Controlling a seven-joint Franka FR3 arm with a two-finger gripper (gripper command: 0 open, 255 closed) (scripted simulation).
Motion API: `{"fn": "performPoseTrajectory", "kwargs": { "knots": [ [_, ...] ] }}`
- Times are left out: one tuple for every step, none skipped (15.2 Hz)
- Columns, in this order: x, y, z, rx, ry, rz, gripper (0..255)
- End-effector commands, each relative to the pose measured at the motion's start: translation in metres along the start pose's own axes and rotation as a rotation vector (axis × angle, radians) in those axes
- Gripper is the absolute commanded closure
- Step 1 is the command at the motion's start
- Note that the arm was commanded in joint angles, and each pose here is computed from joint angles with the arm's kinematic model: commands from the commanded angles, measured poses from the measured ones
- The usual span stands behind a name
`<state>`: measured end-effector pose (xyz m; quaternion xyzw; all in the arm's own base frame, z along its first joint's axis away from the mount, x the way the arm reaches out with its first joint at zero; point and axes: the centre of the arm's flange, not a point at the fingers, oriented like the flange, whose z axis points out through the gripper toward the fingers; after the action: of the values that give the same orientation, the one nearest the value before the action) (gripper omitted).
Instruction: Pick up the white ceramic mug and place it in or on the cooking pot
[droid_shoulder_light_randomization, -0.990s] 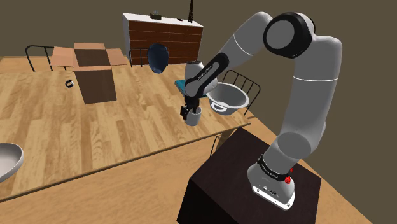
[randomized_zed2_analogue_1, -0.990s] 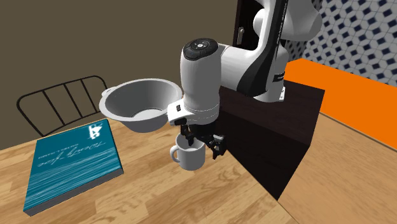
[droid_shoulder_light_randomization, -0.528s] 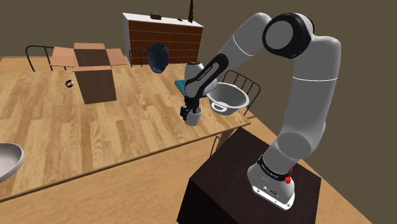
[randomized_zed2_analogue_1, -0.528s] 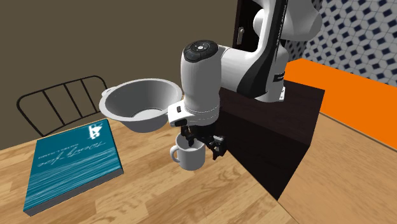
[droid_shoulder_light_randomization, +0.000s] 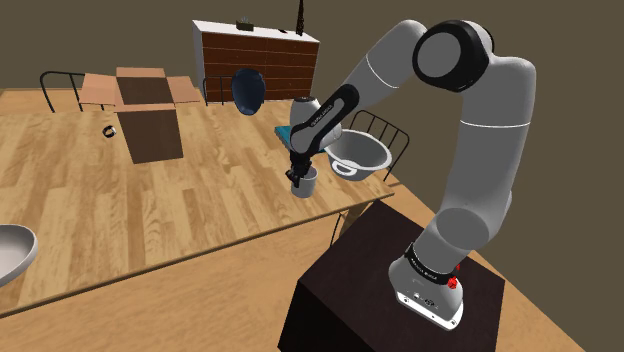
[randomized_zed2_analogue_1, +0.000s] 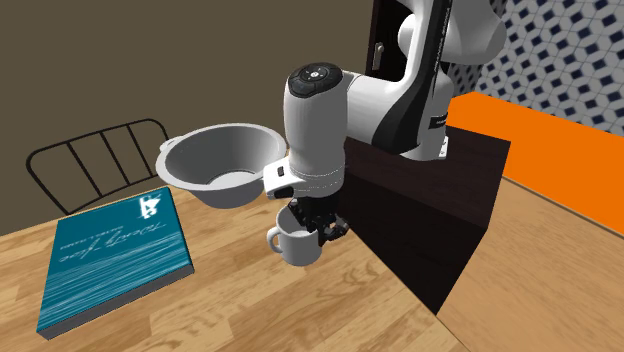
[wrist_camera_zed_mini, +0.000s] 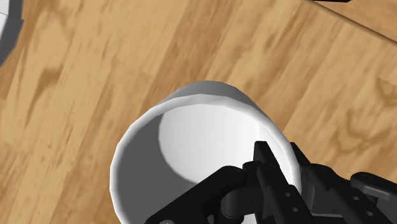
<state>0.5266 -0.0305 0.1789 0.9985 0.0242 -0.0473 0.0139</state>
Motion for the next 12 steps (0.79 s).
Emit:
{"fn": "performPoseTrajectory", "kwargs": {
  "knots": [
    [0.000, -0.001, 0.000, 0.000, -0.001, -0.001, 255],
    [0.000, -0.001, 0.000, 0.000, 0.000, -0.001, 255],
    [-0.001, 0.000, -0.005, 0.000, 0.000, -0.001, 255],
    [-0.001, 0.000, -0.010, 0.000, 0.000, -0.001, 255],
    [-0.002, 0.000, -0.015, 0.000, 0.000, -0.001, 255],
    [-0.002, 0.000, -0.021, 0.000, 0.000, -0.001, 255],
    [-0.003, 0.000, -0.026, 0.000, 0.000, -0.001, 255],
    [-0.003, 0.000, -0.031, 0.000, 0.000, -0.001, 255],
    [-0.004, 0.000, -0.036, 0.000, 0.000, -0.001, 255],
    [-0.004, 0.000, -0.042, 0.000, 0.000, -0.001, 255],
    [-0.005, 0.001, -0.047, 0.000, 0.000, -0.001, 255],
    [-0.005, 0.001, -0.052, 0.000, 0.000, -0.001, 255]
  ]
}}
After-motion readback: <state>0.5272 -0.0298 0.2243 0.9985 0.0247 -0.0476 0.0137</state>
